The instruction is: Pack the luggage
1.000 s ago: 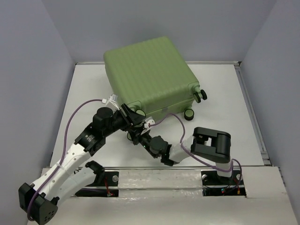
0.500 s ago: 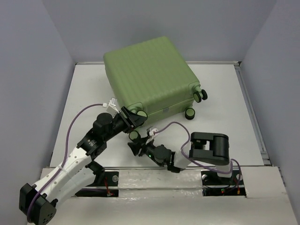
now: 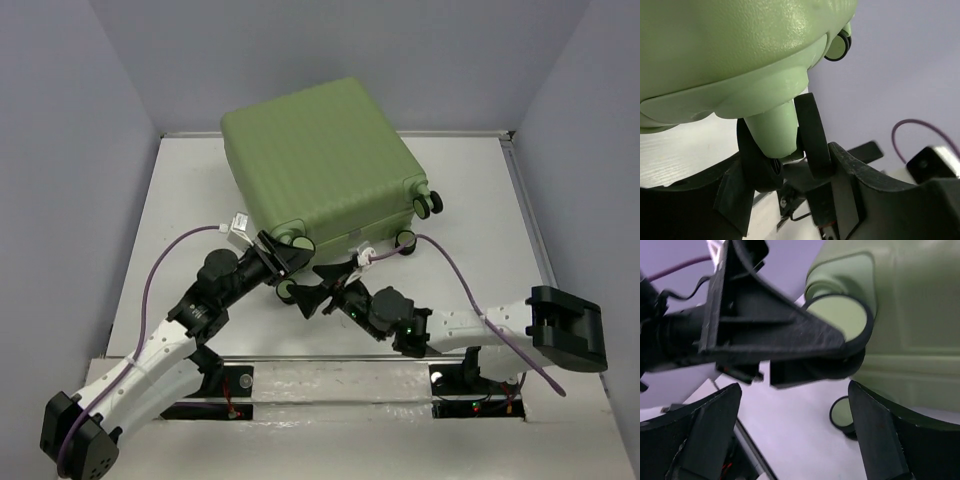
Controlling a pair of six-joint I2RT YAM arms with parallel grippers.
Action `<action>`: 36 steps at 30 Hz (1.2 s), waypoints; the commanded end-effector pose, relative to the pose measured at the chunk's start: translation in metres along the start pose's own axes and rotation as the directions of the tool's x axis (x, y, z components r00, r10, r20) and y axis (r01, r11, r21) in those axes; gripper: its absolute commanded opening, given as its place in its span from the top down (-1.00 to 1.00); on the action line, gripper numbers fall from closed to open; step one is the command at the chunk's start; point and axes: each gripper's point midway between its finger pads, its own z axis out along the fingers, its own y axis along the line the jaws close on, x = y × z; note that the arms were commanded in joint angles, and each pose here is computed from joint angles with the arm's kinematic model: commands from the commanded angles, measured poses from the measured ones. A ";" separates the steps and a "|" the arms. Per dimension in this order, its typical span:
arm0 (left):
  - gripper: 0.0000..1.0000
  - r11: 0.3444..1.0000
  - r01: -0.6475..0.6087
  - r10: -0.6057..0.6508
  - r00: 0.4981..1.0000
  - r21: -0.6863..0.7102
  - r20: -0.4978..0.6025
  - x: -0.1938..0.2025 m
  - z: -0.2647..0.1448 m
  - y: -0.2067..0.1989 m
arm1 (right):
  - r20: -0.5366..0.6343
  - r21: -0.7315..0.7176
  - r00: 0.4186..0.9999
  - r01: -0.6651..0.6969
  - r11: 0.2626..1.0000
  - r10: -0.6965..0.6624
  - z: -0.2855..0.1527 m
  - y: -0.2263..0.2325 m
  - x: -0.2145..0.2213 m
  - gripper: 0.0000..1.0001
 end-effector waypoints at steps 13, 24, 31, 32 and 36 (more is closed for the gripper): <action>-0.71 0.962 -0.154 0.120 0.980 0.225 0.161 -0.032 -0.017 -0.066 | 0.085 0.047 0.991 0.095 0.994 -0.098 0.081 -0.017 -0.056 -0.70; -0.65 0.976 -0.207 0.181 0.947 0.071 0.266 -0.052 -0.034 -0.043 | 0.225 0.124 0.972 0.038 0.991 -0.066 0.101 -0.023 -0.077 0.07; -0.13 0.940 -0.261 0.324 0.882 -0.219 0.342 -0.073 -0.066 0.008 | 0.215 0.191 0.975 0.013 0.982 -0.054 0.083 -0.041 -0.076 0.86; -0.05 0.937 -0.266 0.332 0.883 -0.229 0.333 -0.070 -0.066 0.014 | 0.189 0.205 0.979 0.030 0.978 -0.070 0.080 -0.044 -0.072 0.86; 0.15 0.926 -0.266 0.328 0.918 -0.267 0.223 -0.041 -0.050 0.062 | 0.159 0.203 0.983 0.059 0.977 -0.093 0.070 -0.044 -0.077 0.86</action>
